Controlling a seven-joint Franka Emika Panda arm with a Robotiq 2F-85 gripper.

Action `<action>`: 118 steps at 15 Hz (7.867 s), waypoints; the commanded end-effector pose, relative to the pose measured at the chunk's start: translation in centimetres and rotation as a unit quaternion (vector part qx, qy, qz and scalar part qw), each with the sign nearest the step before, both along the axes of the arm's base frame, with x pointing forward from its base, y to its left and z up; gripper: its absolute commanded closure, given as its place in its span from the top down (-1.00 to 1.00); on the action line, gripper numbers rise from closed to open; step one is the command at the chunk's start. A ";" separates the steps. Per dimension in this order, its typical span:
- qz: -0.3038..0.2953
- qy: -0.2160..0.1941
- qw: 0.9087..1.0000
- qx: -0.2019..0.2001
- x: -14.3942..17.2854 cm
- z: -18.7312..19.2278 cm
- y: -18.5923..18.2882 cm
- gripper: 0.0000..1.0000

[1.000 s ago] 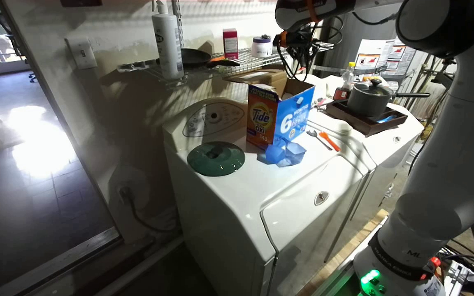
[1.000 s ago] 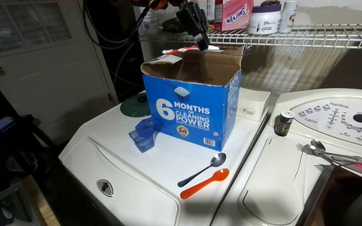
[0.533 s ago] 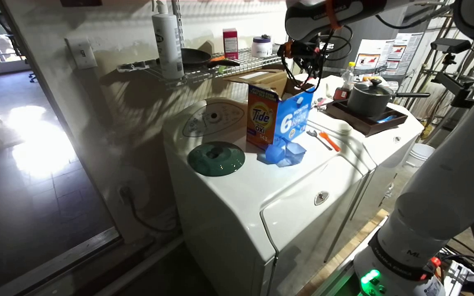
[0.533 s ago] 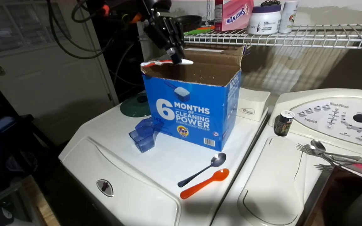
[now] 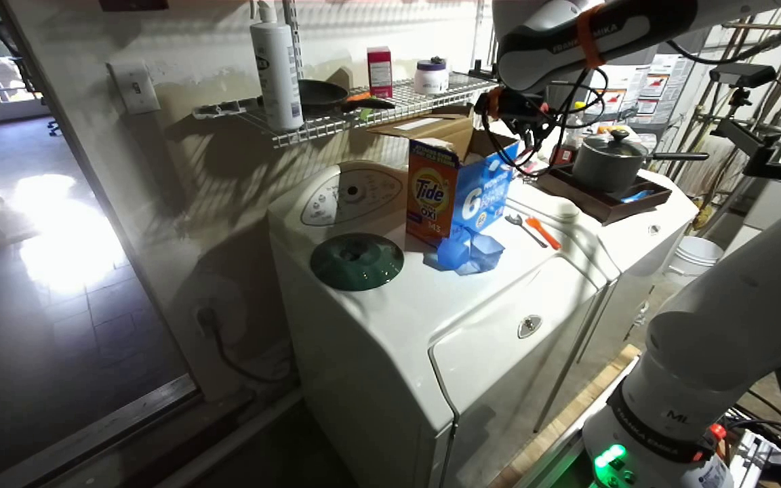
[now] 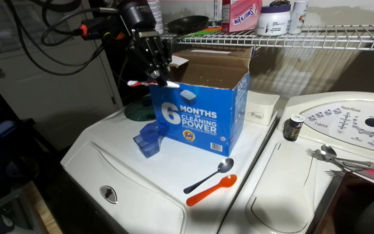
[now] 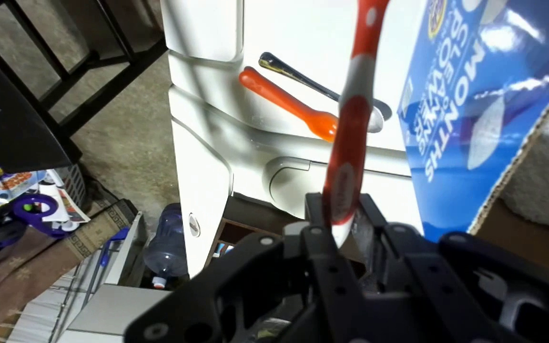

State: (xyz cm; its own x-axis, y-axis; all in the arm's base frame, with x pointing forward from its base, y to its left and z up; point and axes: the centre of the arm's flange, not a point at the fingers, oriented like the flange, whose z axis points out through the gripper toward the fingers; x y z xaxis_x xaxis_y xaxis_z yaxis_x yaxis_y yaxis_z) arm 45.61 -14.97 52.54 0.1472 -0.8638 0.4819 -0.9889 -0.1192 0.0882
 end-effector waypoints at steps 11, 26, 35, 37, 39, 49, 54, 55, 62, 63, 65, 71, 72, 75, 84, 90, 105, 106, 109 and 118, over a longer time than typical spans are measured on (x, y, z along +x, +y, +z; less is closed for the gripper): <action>0.038 -0.016 0.997 -0.065 -2.7 -7.7 3.4 -0.90; 0.061 0.000 0.988 -0.145 -2.9 -14.2 5.5 -0.90; 0.066 -0.020 0.978 -0.195 -1.7 -17.0 7.0 -0.90; 0.064 -0.028 0.977 -0.204 -1.5 -17.3 7.2 -0.90; 0.063 -0.036 0.974 -0.215 -1.4 -17.4 7.5 -0.90; 0.084 -0.062 0.951 -0.291 -1.1 -17.7 9.8 -0.90; 0.100 -0.061 0.937 -0.330 -1.0 -18.1 11.1 -0.90; 0.101 -0.061 0.934 -0.336 -0.9 -18.2 11.3 -0.90; 0.118 -0.065 0.913 -0.385 -0.6 -18.7 12.5 -0.90; 0.120 -0.068 0.908 -0.395 -0.5 -18.6 12.7 -0.90; 0.127 -0.069 0.903 -0.405 -0.4 -18.7 13.1 -0.90; 0.138 -0.074 0.885 -0.438 -0.1 -19.2 13.7 -0.90; 0.141 -0.073 0.885 -0.437 -0.2 -19.2 13.8 -0.90; 0.141 -0.077 0.880 -0.447 -0.2 -19.3 14.1 -0.90; 0.149 -0.085 0.866 -0.469 0.0 -19.7 15.5 -0.90; 0.153 -0.099 0.851 -0.493 0.2 -19.7 16.0 -0.90; 0.171 -0.117 0.825 -0.525 0.4 -20.0 16.6 -0.90; 0.168 -0.111 0.828 -0.523 0.4 -19.9 16.4 -0.90; 0.148 -0.091 0.842 -0.510 0.5 -19.4 15.4 -0.90; 0.077 -0.027 0.906 -0.414 1.2 -18.2 10.5 -0.90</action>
